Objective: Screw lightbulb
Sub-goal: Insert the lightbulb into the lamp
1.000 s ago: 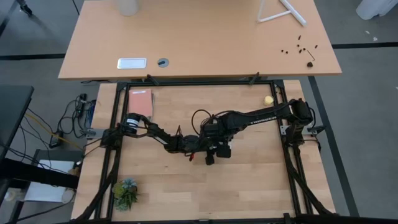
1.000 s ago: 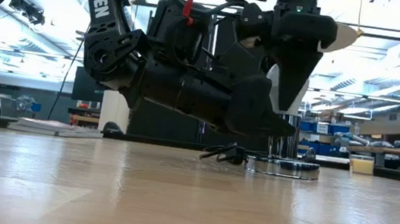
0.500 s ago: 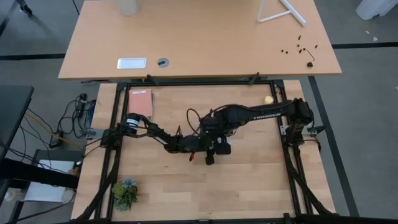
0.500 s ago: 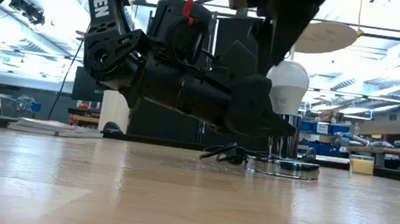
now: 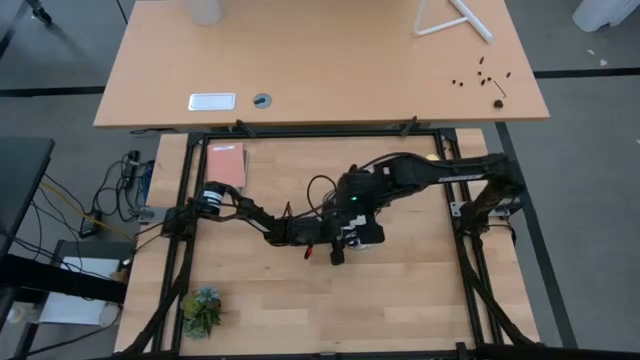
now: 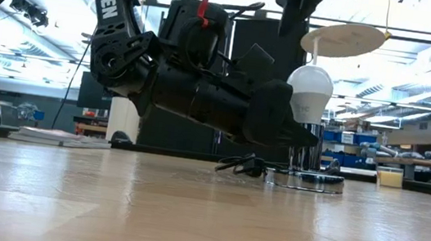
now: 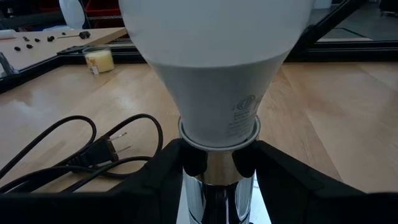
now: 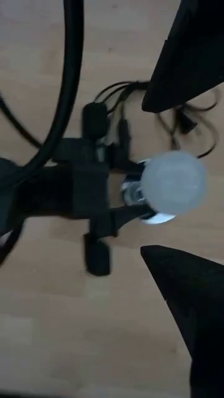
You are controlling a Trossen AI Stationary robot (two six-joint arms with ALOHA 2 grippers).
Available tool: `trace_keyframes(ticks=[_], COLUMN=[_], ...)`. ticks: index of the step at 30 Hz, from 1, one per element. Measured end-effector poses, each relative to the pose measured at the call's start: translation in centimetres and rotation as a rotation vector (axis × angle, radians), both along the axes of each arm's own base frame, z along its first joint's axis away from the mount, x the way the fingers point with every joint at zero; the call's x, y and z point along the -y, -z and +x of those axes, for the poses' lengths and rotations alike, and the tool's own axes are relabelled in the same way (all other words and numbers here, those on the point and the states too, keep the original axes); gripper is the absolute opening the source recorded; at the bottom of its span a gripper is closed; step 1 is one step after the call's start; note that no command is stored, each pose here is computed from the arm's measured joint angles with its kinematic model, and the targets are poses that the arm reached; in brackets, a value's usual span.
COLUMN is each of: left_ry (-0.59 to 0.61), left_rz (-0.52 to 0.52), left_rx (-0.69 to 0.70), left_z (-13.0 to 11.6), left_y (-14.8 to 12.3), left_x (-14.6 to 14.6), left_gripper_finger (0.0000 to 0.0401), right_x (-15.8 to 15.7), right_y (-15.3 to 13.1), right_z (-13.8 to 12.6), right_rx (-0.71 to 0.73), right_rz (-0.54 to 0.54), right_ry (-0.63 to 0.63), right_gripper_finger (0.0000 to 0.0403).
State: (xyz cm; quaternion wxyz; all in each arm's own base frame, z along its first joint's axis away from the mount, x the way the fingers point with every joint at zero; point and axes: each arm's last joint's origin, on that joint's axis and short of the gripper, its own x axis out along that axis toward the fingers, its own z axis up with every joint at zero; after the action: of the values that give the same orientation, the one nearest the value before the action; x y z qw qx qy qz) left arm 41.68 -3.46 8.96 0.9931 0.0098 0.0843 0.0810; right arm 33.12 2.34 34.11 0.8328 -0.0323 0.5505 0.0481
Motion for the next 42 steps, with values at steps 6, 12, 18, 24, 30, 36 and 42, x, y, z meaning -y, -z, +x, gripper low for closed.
trace_keyframes(ticks=[6,12,18,24,30,36,42], left_ry=[-0.006,-0.016,-0.03,-0.031,-0.03,-0.029,-0.028], left_rz=[-0.032,-0.042,-0.037,-0.038,-0.038,-0.04,-0.042], left_rx=[0.006,0.003,-0.046,-0.033,-0.025,0.009,0.023], left_z=[0.0,0.0,-0.2,-0.2,-0.1,0.0,0.0], left_y=[0.0,0.1,0.9,0.6,0.5,0.1,0.0], left_x=[0.0,0.0,-0.1,-0.1,-0.1,-0.1,0.0], left_gripper_finger=[0.018,0.0201,0.0236,0.0243,0.0234,0.0224,0.0206], right_x=[0.1,0.2,0.5,0.2,0.3,0.2,-0.2], right_y=[3.2,5.8,6.9,7.3,6.4,6.1,6.0], right_z=[-2.4,-4.7,-5.8,-5.7,-6.0,-5.9,-4.9], right_rx=[0.119,0.221,0.21,0.19,0.156,0.087,0.033], right_rz=[0.004,0.011,-0.053,-0.054,-0.072,-0.084,-0.1], right_ry=[0.044,0.1,0.142,0.142,0.16,0.154,0.122], right_gripper_finger=[0.0375,0.0375,0.0375,0.0375,0.0375,0.0375,0.0375])
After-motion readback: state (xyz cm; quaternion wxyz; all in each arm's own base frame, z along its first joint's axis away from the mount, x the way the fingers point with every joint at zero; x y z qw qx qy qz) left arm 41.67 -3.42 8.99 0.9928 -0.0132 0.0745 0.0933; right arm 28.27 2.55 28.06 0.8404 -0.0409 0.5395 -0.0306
